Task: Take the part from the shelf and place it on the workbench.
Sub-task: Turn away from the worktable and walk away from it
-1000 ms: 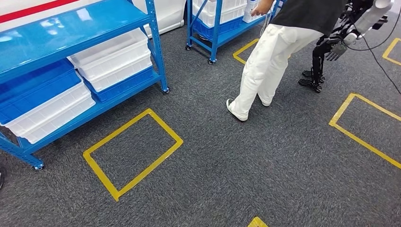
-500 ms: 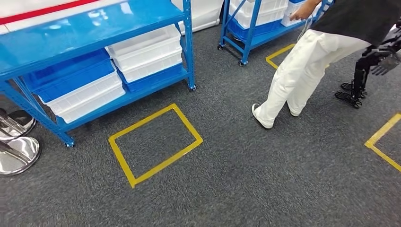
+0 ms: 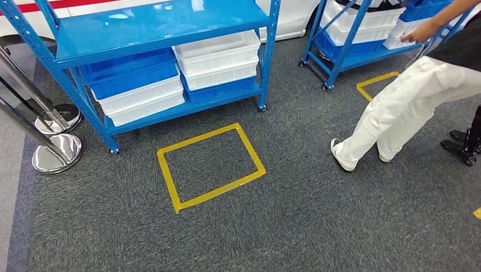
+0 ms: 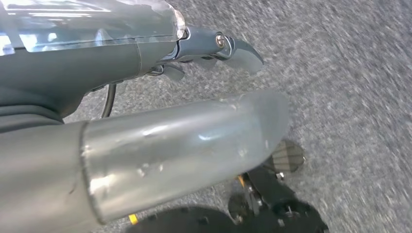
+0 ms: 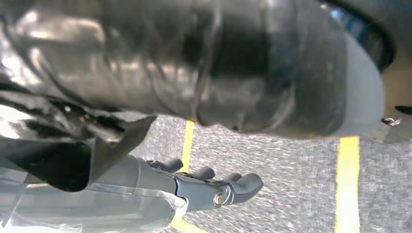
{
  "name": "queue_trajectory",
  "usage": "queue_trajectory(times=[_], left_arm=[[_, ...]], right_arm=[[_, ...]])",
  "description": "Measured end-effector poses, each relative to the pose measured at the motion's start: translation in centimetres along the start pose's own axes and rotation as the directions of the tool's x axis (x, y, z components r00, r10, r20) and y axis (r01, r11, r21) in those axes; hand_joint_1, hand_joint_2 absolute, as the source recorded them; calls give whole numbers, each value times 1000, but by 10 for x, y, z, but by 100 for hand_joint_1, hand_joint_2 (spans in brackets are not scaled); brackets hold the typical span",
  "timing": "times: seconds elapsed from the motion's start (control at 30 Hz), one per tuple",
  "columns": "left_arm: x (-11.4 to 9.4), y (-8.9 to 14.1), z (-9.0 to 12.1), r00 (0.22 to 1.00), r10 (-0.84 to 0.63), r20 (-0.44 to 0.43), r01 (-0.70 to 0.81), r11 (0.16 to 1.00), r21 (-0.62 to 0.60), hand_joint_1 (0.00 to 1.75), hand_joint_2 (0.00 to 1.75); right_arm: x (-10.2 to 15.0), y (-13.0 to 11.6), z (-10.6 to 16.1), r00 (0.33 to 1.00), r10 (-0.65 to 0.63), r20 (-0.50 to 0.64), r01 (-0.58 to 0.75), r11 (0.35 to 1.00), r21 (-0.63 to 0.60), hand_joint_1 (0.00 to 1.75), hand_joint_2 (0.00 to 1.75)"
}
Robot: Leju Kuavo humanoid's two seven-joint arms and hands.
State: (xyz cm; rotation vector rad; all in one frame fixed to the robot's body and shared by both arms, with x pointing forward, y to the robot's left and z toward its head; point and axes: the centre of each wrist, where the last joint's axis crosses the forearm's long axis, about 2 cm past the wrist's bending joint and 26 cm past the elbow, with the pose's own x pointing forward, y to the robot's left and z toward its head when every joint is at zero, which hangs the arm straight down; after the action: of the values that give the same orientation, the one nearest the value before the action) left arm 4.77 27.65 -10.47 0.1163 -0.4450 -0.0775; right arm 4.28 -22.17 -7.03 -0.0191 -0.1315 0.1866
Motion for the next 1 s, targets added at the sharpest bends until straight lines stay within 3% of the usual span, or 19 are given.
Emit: queue_trajectory(times=[1.0], left_arm=[[-1, -1, 1, 1000, 19, 3, -19, 1000, -1, 0, 0]], right_arm=[[-3, -2, 0, 1000, -28, 13, 28, 999, -16, 0, 0]])
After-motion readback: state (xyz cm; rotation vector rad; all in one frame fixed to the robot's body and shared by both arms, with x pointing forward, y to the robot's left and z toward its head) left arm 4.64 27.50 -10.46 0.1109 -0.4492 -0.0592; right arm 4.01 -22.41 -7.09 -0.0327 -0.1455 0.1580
